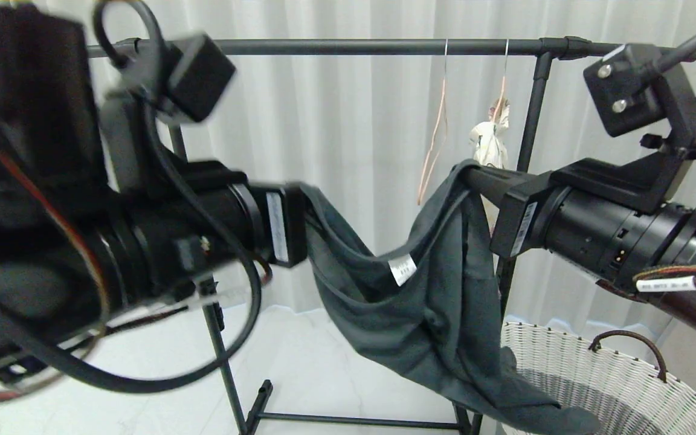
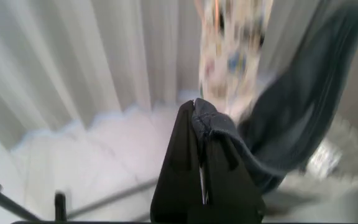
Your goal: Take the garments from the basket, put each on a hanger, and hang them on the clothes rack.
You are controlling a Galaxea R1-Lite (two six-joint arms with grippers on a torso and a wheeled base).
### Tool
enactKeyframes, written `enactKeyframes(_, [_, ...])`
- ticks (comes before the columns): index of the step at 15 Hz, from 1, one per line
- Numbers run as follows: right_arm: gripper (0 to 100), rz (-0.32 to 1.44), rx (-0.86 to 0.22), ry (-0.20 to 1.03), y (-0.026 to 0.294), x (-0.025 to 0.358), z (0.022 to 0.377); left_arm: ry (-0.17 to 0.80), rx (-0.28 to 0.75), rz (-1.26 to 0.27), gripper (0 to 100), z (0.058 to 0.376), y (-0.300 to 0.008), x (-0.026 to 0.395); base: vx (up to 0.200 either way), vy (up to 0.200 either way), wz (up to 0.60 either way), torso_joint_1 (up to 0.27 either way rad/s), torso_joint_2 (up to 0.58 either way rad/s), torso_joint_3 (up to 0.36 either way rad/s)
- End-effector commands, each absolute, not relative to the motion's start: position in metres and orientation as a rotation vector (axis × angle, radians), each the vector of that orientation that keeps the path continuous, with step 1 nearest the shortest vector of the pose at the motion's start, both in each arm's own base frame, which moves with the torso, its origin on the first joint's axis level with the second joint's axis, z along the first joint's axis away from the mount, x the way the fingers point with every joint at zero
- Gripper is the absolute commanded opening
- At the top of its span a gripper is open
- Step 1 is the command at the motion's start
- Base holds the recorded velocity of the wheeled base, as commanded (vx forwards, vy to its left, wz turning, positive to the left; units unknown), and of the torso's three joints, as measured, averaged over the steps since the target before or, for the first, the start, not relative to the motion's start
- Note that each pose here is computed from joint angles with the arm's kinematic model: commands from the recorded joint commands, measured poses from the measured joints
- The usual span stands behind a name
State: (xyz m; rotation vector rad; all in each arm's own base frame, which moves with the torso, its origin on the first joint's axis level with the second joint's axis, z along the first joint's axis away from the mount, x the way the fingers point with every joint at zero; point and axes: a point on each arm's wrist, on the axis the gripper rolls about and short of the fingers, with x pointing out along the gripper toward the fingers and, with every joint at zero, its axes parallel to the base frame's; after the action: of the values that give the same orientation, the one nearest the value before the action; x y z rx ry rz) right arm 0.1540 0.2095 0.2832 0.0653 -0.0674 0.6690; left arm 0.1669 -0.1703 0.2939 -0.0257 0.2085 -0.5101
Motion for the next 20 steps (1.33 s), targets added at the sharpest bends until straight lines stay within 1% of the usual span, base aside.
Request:
enactKeyframes(1, [0, 0.668, 0.079, -0.101, 0.209, 0.154, 0.297, 0.081, -0.064, -0.481, 0, 0.354, -0.146, 0.147, 0.000, 0.000, 0.00, 0.000, 0.00, 0.000])
enactKeyframes(2, [0, 0.668, 0.078, -0.111, 0.209, 0.154, 0.304, 0.059, -0.008, -0.460, 0, 0.362, -0.137, 0.145, 0.000, 0.000, 0.00, 0.000, 0.00, 0.000])
enactKeyframes(3, [0, 0.661, 0.082, -0.124, 0.207, 0.155, 0.312, 0.051, 0.071, -0.406, 0, 0.361, -0.125, 0.149, 0.000, 0.000, 0.00, 0.000, 0.00, 0.000])
enactKeyframes(4, [0, 0.647, 0.081, -0.129, 0.205, 0.157, 0.315, 0.044, 0.128, -0.372, 0, 0.359, -0.118, 0.150, 0.000, 0.000, 0.00, 0.000, 0.00, 0.000])
enactKeyframes(6, [0, 0.624, 0.060, -0.134, 0.196, 0.158, 0.319, 0.043, 0.237, -0.372, 0, 0.352, -0.114, 0.147, 0.000, 0.000, 0.00, 0.000, 0.00, 0.000])
enactKeyframes(8, [0, 0.620, 0.017, -0.124, 0.180, 0.151, 0.325, 0.019, 0.328, -0.381, 0, 0.354, -0.114, 0.147, 0.000, 0.000, 0.00, 0.000, 0.00, 0.000])
enactKeyframes(10, [0, 0.660, 0.008, -0.130, 0.160, 0.142, 0.339, -0.027, 0.338, -0.400, 0, 0.366, -0.118, 0.145, 0.000, 0.000, 0.00, 0.000, 0.00, 0.000])
enactKeyframes(14, [0, 0.674, 0.010, -0.178, 0.135, 0.138, 0.391, -0.076, 0.317, -0.457, 0, 0.380, -0.129, 0.139, 0.000, 0.000, 0.00, 0.000, 0.00, 0.000])
enactKeyframes(16, [0, 0.698, -0.011, -0.184, 0.132, 0.135, 0.400, -0.087, 0.313, -0.492, 0, 0.382, -0.135, 0.135, 0.000, 0.000, 0.00, 0.000, 0.00, 0.000])
enactKeyframes(18, [0, 0.697, -0.031, -0.194, 0.130, 0.133, 0.401, -0.087, 0.315, -0.515, 0, 0.381, -0.139, 0.133, 0.000, 0.000, 0.00, 0.000, 0.00, 0.000])
enactKeyframes(20, [0, 0.683, -0.049, -0.165, 0.121, 0.128, 0.400, -0.084, 0.316, -0.517, 0, 0.381, -0.142, 0.135, 0.000, 0.000, 0.00, 0.000, 0.00, 0.000])
